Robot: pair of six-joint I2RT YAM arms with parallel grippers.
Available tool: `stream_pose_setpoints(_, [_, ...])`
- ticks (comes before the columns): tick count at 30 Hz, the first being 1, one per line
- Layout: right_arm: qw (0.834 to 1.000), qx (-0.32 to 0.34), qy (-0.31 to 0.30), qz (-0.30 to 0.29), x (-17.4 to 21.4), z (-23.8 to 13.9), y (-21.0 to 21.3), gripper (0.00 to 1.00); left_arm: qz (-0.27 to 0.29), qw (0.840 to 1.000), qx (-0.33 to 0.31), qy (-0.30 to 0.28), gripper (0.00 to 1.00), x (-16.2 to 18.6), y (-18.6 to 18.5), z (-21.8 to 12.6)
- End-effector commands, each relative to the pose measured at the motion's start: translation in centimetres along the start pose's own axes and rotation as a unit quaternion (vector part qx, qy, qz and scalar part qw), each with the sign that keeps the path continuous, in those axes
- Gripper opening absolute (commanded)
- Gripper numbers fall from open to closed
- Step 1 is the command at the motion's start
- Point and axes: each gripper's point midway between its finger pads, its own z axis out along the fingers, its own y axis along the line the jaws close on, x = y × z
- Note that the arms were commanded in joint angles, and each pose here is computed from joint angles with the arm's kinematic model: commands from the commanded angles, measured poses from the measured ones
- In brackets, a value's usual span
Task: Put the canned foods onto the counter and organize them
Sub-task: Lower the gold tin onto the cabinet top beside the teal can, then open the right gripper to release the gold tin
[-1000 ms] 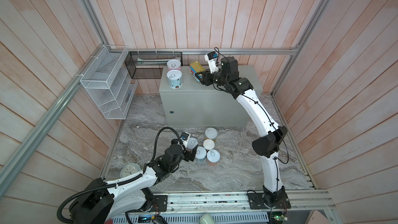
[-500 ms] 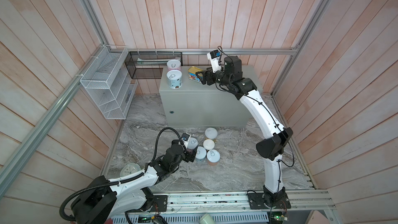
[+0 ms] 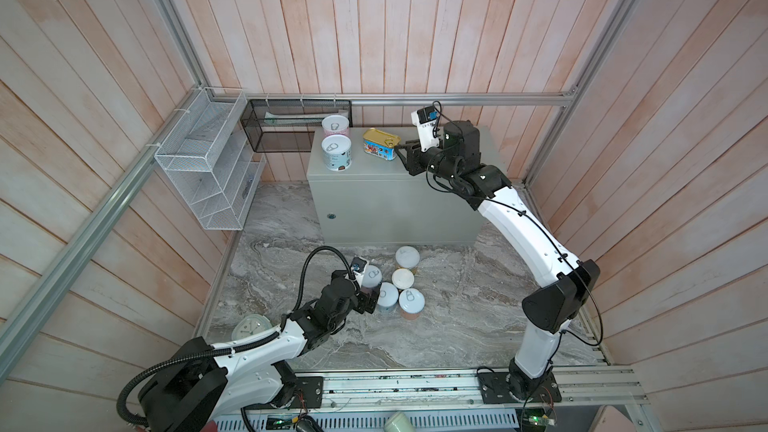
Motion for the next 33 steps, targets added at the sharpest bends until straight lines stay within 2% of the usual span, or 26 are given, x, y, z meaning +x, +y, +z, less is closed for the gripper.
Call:
stream_pose_setpoints(1, [1.0, 0.015, -0.009, -0.009, -0.6, 0.0, -0.3, 0.35, 0.002, 1.0, -0.006, -0.006, 1.0, -0.5, 0.1, 0.1])
stream_pose_setpoints(16, [0.999, 0.027, 0.018, -0.02, 0.5, 2.9, -1.3, 0.32, 0.003, 1.0, -0.008, -0.008, 1.0, -0.6, 0.1, 0.1])
stream_pose_setpoints(33, [0.999, 0.003, 0.018, -0.033, 0.6, 6.0, -1.0, 0.32, 0.004, 1.0, -0.014, -0.008, 1.0, -0.6, 0.3, 0.0])
